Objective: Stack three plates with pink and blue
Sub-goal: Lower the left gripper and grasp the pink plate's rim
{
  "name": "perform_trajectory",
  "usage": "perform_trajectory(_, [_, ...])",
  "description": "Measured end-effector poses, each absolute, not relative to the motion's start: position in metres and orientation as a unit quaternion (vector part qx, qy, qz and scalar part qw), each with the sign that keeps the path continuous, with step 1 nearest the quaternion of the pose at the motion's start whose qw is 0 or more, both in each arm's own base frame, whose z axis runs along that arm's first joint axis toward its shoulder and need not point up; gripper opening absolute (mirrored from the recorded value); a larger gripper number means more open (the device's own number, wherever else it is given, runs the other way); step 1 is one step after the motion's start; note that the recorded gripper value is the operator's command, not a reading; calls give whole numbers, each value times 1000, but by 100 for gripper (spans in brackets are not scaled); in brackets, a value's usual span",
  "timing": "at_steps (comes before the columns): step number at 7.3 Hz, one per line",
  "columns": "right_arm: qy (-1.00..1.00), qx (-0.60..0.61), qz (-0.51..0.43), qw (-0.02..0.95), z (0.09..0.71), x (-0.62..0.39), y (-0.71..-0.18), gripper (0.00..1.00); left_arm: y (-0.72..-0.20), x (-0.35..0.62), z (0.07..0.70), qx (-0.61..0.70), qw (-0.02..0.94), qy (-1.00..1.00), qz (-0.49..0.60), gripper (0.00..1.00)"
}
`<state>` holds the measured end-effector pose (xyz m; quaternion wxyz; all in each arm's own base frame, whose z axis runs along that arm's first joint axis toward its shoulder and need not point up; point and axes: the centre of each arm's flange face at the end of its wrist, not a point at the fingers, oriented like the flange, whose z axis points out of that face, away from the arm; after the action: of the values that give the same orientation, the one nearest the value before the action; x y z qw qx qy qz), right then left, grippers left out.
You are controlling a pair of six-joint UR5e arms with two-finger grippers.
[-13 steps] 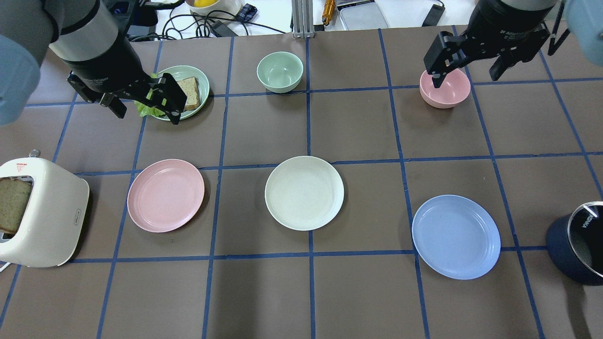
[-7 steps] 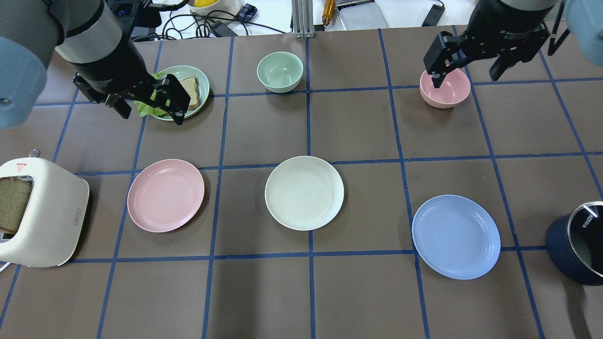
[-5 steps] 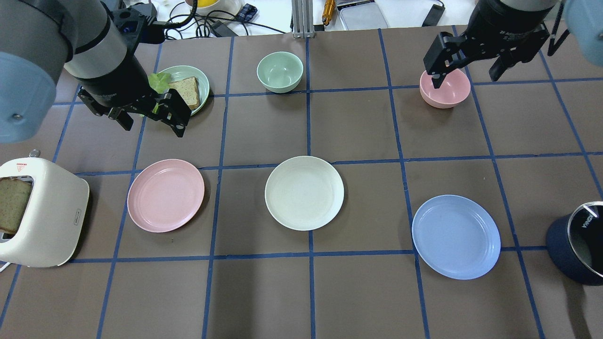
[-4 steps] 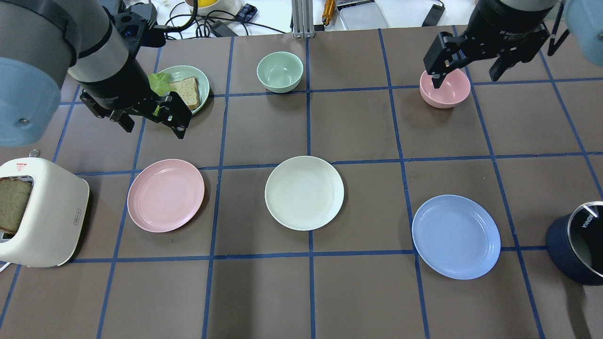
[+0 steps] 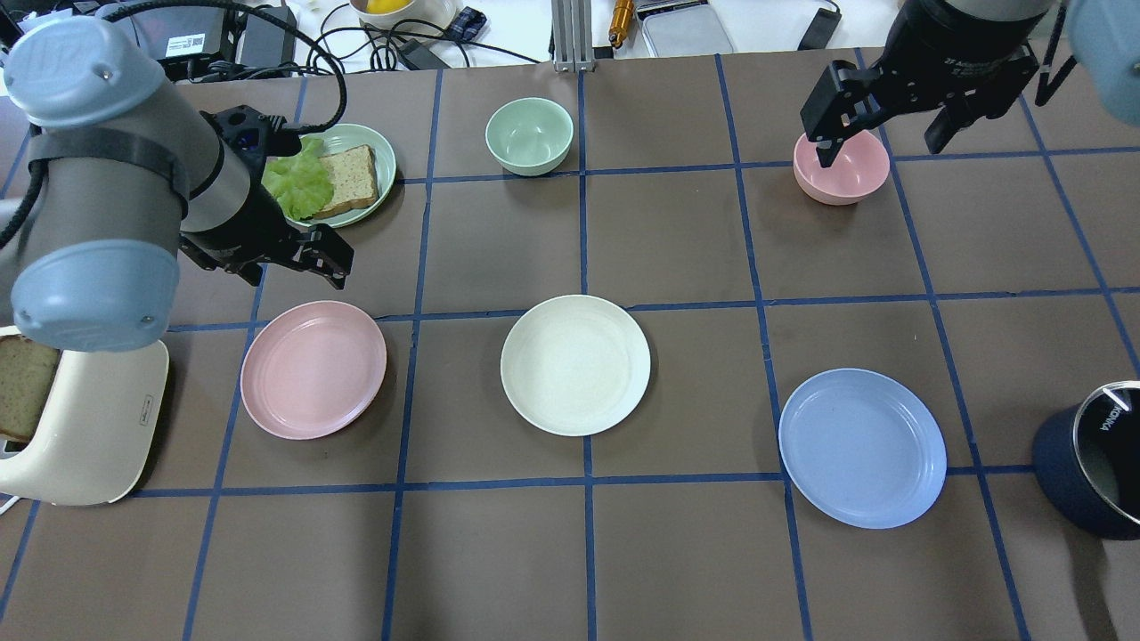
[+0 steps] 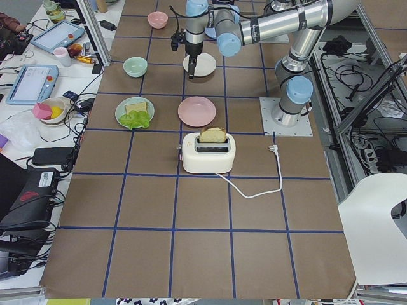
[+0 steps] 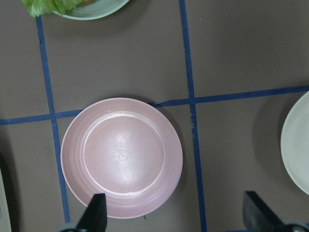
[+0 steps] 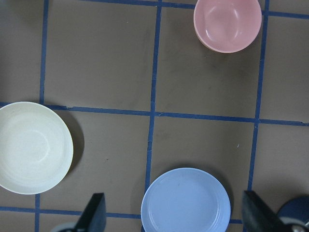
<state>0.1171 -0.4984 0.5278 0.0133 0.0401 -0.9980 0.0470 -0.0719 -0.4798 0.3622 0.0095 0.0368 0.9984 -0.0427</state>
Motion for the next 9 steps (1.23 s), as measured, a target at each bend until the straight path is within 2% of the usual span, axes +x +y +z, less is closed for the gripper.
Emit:
perform_trajectory(3, [-998,40,47,13,528,117,-498,100,-455,-55,299,24,4,1000,-13,100])
perform_trajectory(5, [-998,40,47,13,528,117,-498,100,-443,-60,268,15,4,1000,-13,96])
perform_trajectory(9, [-998,40,47,13,528,117,-498,100,-436,-84,228,6,6,1000,-20,96])
